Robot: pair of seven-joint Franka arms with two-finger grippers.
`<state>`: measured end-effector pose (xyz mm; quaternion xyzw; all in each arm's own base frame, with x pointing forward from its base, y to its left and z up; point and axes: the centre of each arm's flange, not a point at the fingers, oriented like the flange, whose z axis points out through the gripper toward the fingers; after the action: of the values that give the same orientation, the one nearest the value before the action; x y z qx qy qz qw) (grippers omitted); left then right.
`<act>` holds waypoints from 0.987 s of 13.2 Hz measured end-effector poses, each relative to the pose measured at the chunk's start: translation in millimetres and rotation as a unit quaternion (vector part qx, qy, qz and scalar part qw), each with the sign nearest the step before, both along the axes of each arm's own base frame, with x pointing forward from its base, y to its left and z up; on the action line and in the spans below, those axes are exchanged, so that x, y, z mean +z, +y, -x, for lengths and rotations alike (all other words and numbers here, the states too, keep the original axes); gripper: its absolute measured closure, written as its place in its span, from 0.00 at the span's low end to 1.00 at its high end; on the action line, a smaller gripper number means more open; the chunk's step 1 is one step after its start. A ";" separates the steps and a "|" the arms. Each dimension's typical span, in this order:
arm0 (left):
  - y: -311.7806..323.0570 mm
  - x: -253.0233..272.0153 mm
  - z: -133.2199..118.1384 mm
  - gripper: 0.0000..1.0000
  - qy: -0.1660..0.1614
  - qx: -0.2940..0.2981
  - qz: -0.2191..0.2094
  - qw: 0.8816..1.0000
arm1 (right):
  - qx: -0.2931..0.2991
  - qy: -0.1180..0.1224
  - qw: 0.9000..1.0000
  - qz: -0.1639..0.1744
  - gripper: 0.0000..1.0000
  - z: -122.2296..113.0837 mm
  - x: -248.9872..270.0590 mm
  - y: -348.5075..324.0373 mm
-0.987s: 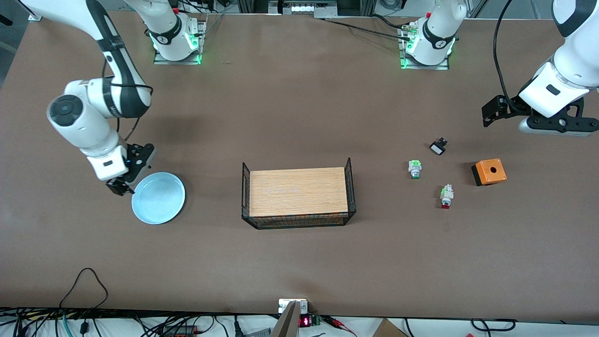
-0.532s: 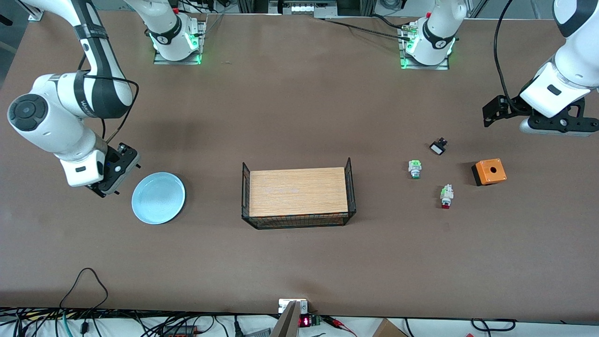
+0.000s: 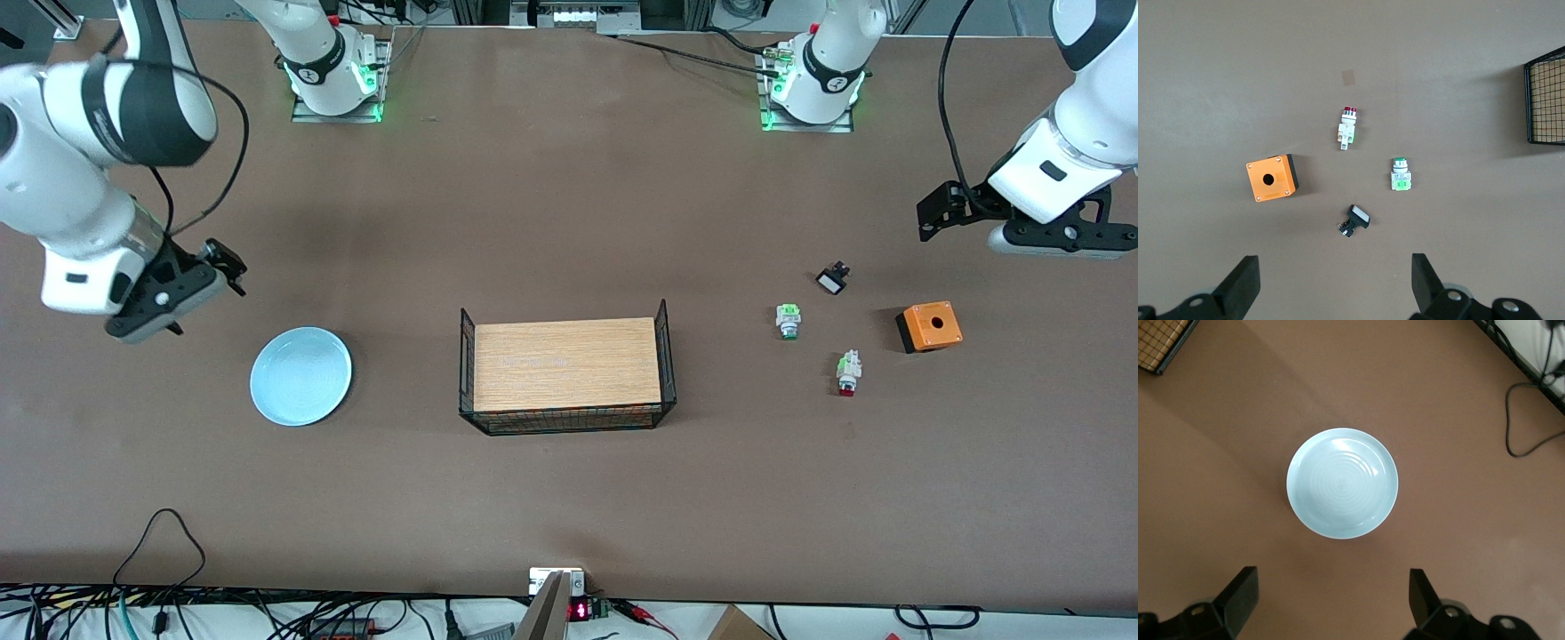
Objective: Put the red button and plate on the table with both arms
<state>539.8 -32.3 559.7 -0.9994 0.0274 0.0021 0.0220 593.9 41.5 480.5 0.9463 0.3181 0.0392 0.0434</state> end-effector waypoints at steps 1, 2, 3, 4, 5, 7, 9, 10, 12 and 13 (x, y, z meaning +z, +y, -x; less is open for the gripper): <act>0.0 0.3 -0.1 0.00 0.000 0.000 0.000 1.000 | -0.030 -0.001 1.000 -0.001 0.00 6.3 12.5 -0.7; 0.0 0.8 -0.2 0.00 -0.001 0.000 0.000 1.000 | -0.060 0.000 0.998 -0.002 0.00 12.4 24.0 -1.7; 0.0 1.1 -0.3 0.00 -0.001 0.000 0.000 1.000 | -0.087 0.006 0.996 -0.002 0.00 18.5 34.6 -2.8; 0.0 1.3 -0.3 0.00 -0.001 0.000 0.000 1.000 | -0.109 0.015 0.994 -0.001 0.00 24.4 46.0 -3.7; 0.0 1.4 -0.3 0.00 -0.001 0.000 0.000 1.000 | -0.132 0.020 0.991 -0.001 0.00 28.2 56.4 -4.6; -0.1 1.6 -0.4 0.00 -0.002 0.000 0.000 1.000 | -0.191 0.030 0.981 -0.015 0.00 33.8 73.7 -6.7; -0.1 1.7 -0.4 0.00 -0.002 0.000 0.000 1.000 | -0.235 0.038 0.970 -0.038 0.00 39.0 85.8 -8.5; -0.1 1.7 -0.4 0.00 -0.002 0.000 0.000 1.000 | -0.258 0.044 0.964 -0.054 0.00 42.7 91.0 -9.3; 0.0 1.8 -0.4 0.00 -0.002 0.000 0.000 1.000 | -0.281 0.050 0.956 -0.069 0.00 50.5 101.1 -12.3; -0.1 1.8 -0.4 0.00 -0.002 0.000 0.000 1.000 | -0.284 0.049 0.955 -0.070 0.00 53.9 106.0 -12.7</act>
<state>540.2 -32.4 561.5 -0.9994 0.0274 0.0003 0.0219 540.0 28.7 586.5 0.9990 0.0342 0.0006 -0.0297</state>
